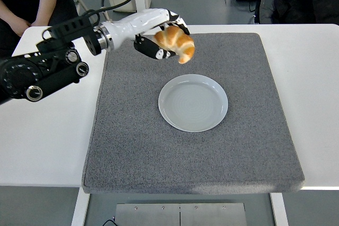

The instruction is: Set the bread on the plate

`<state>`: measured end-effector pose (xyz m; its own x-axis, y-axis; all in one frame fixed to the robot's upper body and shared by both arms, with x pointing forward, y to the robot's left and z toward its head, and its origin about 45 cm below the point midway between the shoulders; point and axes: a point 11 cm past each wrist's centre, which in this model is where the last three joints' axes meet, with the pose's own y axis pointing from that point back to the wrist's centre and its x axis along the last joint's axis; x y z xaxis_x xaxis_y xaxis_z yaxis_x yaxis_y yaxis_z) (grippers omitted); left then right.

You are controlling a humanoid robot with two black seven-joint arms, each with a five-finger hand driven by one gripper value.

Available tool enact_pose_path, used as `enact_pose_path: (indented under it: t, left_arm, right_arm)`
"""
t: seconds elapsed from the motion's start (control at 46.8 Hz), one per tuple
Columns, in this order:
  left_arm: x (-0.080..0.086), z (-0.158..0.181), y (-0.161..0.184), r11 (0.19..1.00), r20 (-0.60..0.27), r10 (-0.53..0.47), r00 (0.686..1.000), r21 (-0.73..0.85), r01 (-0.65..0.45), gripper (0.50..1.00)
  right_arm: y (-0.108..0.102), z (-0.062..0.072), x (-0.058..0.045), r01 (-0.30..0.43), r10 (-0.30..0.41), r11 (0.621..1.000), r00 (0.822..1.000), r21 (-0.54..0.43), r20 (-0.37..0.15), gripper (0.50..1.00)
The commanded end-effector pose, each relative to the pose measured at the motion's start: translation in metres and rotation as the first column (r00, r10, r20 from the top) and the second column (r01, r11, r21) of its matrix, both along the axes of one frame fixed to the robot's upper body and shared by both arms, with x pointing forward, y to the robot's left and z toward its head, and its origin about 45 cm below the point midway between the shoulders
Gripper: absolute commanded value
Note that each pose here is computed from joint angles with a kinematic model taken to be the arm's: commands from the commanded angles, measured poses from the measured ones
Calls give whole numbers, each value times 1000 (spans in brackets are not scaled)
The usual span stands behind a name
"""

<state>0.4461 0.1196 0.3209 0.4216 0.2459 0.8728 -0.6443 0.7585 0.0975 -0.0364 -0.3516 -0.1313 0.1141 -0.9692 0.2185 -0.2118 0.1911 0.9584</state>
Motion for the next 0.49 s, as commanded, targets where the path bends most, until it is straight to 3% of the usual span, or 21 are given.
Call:
enact_pose_path:
  t: [0.0, 0.15, 0.47]
  left_arm:
    - [-5, -13, -15, 1000, -27, -20, 999, 0, 20, 500]
    - [-17, -38, -32, 997, -64, -62, 996, 46, 65, 500]
    - [-22, -63, -33, 997, -109, -54, 993, 47, 59, 500]
  right_arm:
    - [0, 0, -1, -2, 2, 1000, 1000, 1, -2, 1000]
    - [0, 0, -6, 3, -3, 1000, 1000, 1, -9, 1000]
    - [0, 0, -6, 2, -2, 1000, 1000, 1, -9, 1000]
